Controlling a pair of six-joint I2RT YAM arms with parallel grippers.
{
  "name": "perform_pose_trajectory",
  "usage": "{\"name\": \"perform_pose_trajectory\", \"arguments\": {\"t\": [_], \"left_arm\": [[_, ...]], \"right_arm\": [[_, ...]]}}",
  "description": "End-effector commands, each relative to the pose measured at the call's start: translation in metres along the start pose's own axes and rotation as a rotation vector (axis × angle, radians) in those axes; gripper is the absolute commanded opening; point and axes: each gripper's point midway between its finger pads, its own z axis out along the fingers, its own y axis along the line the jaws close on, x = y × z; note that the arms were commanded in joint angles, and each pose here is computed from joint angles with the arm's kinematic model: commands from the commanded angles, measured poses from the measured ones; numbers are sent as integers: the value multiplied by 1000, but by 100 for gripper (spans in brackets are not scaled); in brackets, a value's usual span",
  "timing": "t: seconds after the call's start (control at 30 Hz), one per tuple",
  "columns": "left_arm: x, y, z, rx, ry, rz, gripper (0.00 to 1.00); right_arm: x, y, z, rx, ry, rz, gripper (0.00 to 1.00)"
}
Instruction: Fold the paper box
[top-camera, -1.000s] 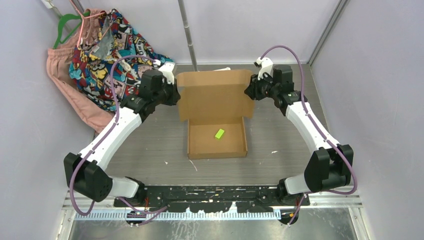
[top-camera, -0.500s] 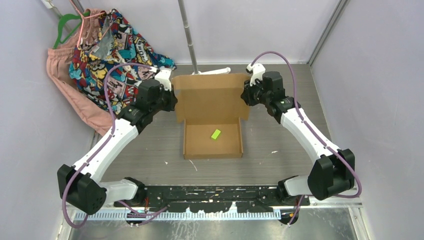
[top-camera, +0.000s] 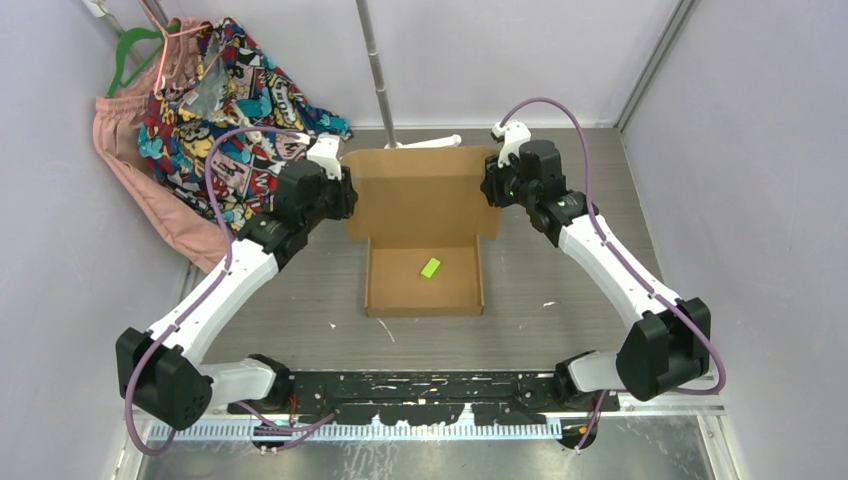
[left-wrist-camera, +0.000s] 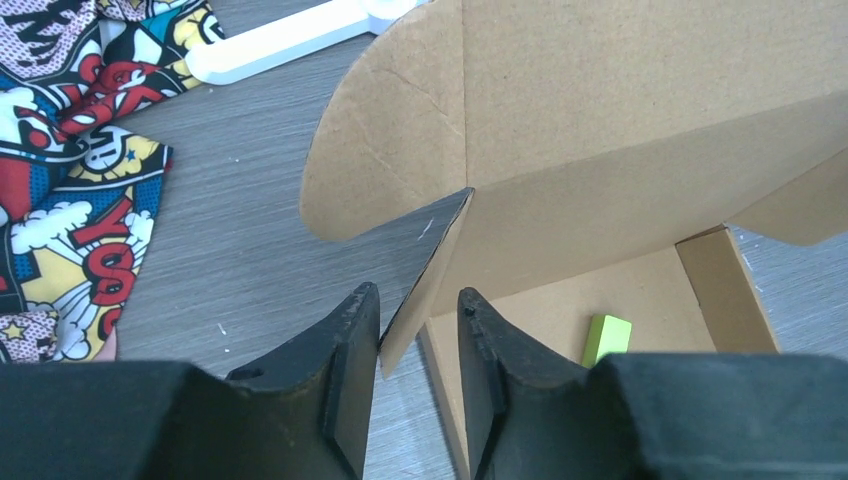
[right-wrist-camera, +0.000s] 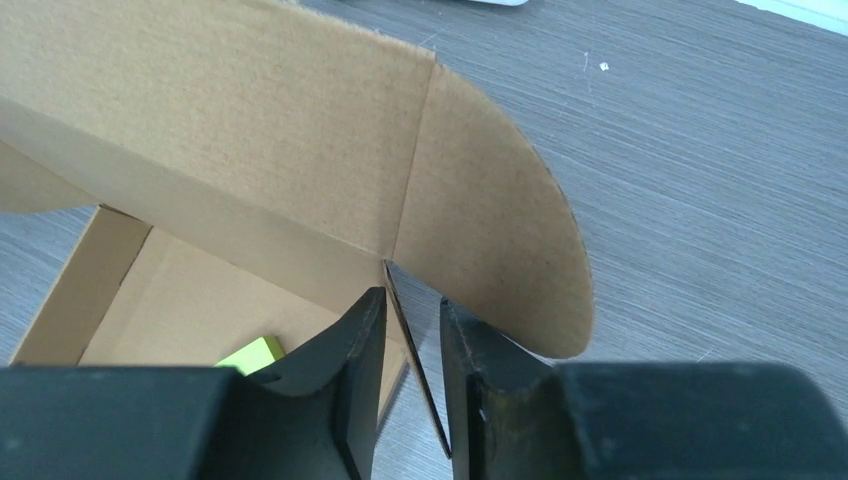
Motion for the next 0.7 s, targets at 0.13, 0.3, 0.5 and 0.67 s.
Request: {"name": "perform_pose_trajectory", "arguments": {"t": [0.13, 0.3, 0.5, 0.67], "left_arm": [[-44, -6, -14, 15, -129, 12, 37], [-44, -6, -14, 20, -128, 10, 37], [-48, -9, -13, 28, -130, 11, 37], [-50, -10, -11, 33, -129, 12, 36]], "right_arm": [[-47, 4, -19, -3, -115, -14, 35], [-49, 6, -22, -10, -106, -18, 33], [-49, 5, -29, -4, -110, -29, 34], [-49, 4, -33, 2, -111, -37, 35]]}}
